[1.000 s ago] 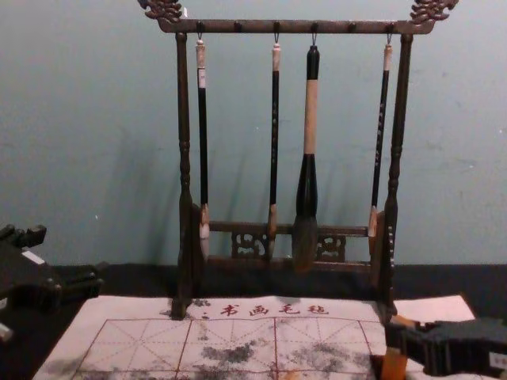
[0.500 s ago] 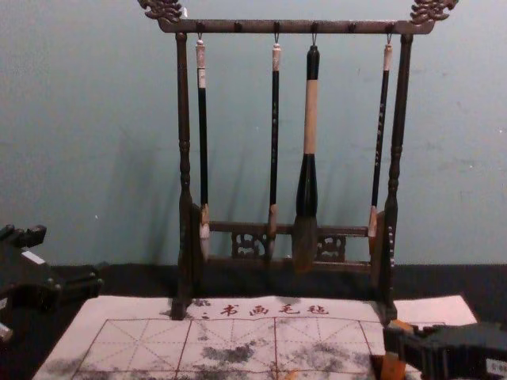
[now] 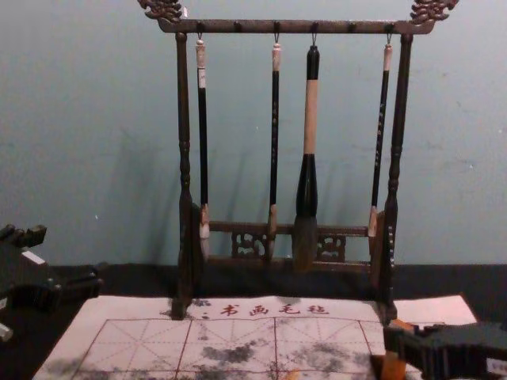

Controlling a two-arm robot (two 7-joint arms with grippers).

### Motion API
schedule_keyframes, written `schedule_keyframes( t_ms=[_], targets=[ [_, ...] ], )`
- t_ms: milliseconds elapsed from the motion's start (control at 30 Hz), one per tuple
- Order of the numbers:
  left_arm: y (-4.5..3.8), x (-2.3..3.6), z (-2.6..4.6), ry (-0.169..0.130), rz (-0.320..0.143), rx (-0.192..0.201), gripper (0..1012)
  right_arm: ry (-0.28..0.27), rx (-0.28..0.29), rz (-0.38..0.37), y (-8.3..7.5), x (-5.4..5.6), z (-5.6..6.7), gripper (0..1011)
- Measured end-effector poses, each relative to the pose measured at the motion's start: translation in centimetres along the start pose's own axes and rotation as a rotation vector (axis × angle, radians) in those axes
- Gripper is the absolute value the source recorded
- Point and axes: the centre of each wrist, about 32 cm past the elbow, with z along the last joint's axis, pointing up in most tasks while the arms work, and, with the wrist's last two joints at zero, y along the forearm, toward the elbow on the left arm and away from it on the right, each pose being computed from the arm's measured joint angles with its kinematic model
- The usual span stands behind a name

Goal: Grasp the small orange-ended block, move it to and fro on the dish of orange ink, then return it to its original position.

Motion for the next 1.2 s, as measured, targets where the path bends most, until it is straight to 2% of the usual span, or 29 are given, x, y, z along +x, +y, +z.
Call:
schedule_keyframes(
  t_ms=[67, 100, 167, 400, 433, 467, 500, 600, 633, 733, 767, 900, 1067, 1200],
  targets=[
    [0.00, 0.00, 0.00, 0.000, 0.000, 0.000, 1001, 0.000, 0.000, 0.000, 0.00, 0.00, 0.01, 227],
    [0.00, 0.00, 0.00, 0.000, 0.000, 0.000, 1001, 0.000, 0.000, 0.000, 0.00, 0.00, 0.01, 227],
    [0.00, 0.00, 0.00, 0.000, 0.000, 0.000, 1001, 0.001, 0.000, 0.000, -0.01, 0.00, 0.01, 313],
    [0.00, 0.00, 0.00, 0.000, 0.000, 0.000, 1001, 0.001, 0.000, 0.001, -0.01, -0.01, 0.03, 517],
    [0.00, 0.00, 0.00, 0.000, 0.000, 0.000, 1001, 0.001, 0.000, 0.001, -0.01, -0.01, 0.03, 578],
    [0.00, 0.00, 0.00, 0.000, 0.000, 0.000, 1001, 0.002, 0.000, 0.001, -0.01, -0.01, 0.03, 591],
    [0.00, 0.00, 0.00, 0.000, 0.000, 0.000, 1002, 0.002, 0.000, 0.001, -0.01, -0.01, 0.03, 660],
    [0.00, 0.00, 0.00, 0.000, 0.000, 0.000, 1001, 0.002, 0.000, 0.001, -0.01, -0.01, 0.03, 720],
    [0.00, 0.00, 0.00, 0.000, 0.000, 0.000, 1001, 0.002, 0.000, 0.001, -0.01, -0.01, 0.03, 777],
    [0.00, 0.00, 0.00, 0.000, 0.000, 0.000, 1001, 0.002, 0.000, 0.001, -0.01, -0.01, 0.03, 831],
    [0.00, 0.00, 0.00, 0.000, 0.000, 0.000, 1001, 0.002, 0.000, 0.001, -0.01, -0.01, 0.03, 885],
    [0.00, 0.00, 0.00, 0.000, 0.000, 0.000, 1001, 0.002, 0.000, 0.001, -0.01, -0.01, 0.03, 981],
    [0.00, 0.00, 0.00, 0.000, 0.000, 0.000, 1001, 0.000, 0.009, 0.004, -0.04, 0.00, 0.12, 1003],
    [0.00, 0.00, 0.00, 0.000, 0.000, 0.000, 1001, -0.016, 0.067, 0.018, -0.37, 0.09, 0.74, 1002]
  ],
)
